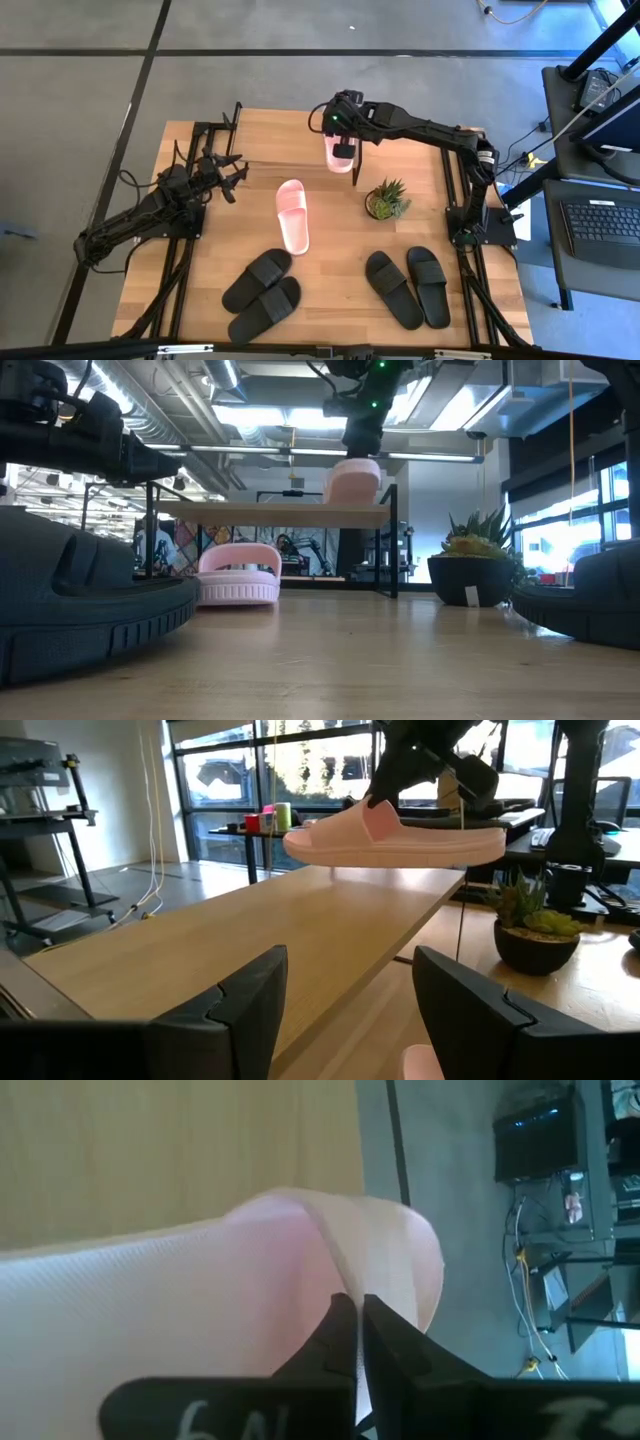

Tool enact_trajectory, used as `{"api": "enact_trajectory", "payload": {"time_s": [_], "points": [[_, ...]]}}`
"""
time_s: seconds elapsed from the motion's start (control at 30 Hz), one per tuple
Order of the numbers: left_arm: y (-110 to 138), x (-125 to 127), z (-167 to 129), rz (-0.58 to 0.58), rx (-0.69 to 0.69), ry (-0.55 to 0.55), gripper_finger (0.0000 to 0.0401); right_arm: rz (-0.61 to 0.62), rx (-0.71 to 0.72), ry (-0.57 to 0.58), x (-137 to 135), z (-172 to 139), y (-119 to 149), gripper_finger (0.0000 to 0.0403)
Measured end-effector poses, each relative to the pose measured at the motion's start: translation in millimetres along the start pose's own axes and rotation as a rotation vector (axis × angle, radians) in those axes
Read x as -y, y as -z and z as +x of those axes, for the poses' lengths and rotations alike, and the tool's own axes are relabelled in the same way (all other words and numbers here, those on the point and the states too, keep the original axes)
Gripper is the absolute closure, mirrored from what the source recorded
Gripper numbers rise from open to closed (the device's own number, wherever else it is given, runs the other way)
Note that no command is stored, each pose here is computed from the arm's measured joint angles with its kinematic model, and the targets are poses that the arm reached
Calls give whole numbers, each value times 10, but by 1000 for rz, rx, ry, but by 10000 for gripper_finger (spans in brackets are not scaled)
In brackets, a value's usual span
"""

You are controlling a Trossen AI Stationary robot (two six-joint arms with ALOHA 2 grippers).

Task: Pick and place slides into the shelf
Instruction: Put the left pink slide on the shelf

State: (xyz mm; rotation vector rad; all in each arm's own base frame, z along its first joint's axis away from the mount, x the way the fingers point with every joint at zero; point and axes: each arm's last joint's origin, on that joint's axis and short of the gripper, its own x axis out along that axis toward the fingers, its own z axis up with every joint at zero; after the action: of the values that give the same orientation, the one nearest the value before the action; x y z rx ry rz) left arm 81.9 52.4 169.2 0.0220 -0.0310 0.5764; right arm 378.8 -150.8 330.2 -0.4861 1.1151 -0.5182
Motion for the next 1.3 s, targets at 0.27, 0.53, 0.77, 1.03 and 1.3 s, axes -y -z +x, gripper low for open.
{"api": "enact_trajectory", "payload": {"time_s": [0.27,0.53,0.77,1.03,1.3], "points": [[1,0,0,0,-1,0,193,-13,-37,-6,54,37,64,396],[1,0,0,-1,-1,-1,193,-13,-46,-25,70,52,91,396],[1,0,0,-1,-1,-1,193,-20,-55,-40,62,52,105,360],[1,0,0,-1,-1,-1,193,-15,-76,-47,64,56,131,336],[1,0,0,-1,-1,-1,193,-3,-79,-48,62,55,133,334]]}}
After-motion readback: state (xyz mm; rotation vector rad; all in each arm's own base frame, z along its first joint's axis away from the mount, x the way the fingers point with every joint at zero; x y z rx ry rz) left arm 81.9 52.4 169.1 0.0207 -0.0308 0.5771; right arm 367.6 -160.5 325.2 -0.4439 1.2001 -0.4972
